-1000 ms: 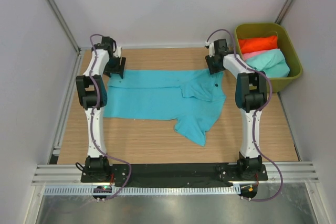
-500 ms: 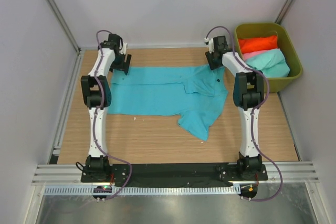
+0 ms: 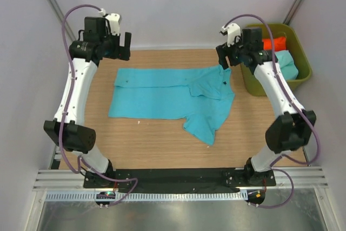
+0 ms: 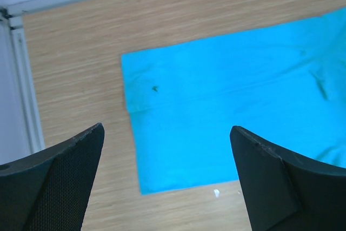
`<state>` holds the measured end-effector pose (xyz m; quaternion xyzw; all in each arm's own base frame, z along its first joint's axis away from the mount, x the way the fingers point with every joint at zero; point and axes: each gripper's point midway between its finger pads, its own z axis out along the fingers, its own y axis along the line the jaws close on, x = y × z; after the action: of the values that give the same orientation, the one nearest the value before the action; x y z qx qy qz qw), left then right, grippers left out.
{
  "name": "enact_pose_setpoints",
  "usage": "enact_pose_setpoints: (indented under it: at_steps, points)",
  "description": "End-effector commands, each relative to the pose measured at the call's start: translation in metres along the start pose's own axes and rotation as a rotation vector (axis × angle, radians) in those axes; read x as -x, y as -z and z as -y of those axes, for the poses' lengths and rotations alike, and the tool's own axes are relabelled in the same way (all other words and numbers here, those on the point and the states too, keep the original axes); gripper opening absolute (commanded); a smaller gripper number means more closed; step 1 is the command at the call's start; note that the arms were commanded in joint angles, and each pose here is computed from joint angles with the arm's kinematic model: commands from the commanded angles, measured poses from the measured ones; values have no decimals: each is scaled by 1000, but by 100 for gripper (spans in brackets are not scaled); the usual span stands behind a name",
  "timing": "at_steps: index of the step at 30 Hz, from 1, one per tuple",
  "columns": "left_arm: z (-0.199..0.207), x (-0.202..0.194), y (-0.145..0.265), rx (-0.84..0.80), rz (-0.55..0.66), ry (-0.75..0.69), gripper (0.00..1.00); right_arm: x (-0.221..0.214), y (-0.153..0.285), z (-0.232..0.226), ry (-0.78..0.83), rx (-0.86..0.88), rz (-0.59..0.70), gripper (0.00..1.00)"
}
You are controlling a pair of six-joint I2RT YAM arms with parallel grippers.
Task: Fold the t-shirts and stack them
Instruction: Fold the tshirt
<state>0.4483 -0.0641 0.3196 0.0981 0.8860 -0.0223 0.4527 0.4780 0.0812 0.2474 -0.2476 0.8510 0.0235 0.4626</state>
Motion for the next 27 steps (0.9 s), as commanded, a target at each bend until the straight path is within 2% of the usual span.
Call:
enact_pose_setpoints:
  at_steps: [1,4,5,7,8,10,13,15,18,19,22,24,27]
  points:
    - [31,-66,-7,-170,-224,58,99,-52,35,-78,59,329,-109,80]
    - [50,-95,17,-274,-286,140,99,-107,67,-140,133,511,-256,79]
    - [55,-101,27,-316,-282,140,100,-140,75,-162,169,578,-333,78]
    - [61,-129,28,-347,-353,145,100,-150,91,-191,286,602,-292,75]
    - [60,-137,30,-337,-368,146,100,-176,95,-201,304,620,-325,75]
    - [53,-162,30,-294,-415,128,100,-182,98,-211,361,617,-289,71]
    - [29,-180,24,-135,-427,107,96,-202,98,-216,388,640,-341,67]
    - [22,-193,21,-86,-448,103,92,-204,98,-219,404,655,-353,64]
    - [23,-216,20,-93,-500,97,78,-207,98,-227,455,676,-358,63]
    - [25,-220,21,-105,-506,92,77,-208,98,-229,472,685,-362,62]
    - [31,-240,22,-174,-528,11,83,-217,101,-239,546,717,-367,58]
    - [26,-249,23,-161,-539,-26,89,-225,104,-245,621,733,-356,57]
    - [24,-250,28,-174,-574,-64,89,-239,104,-248,702,728,-336,57]
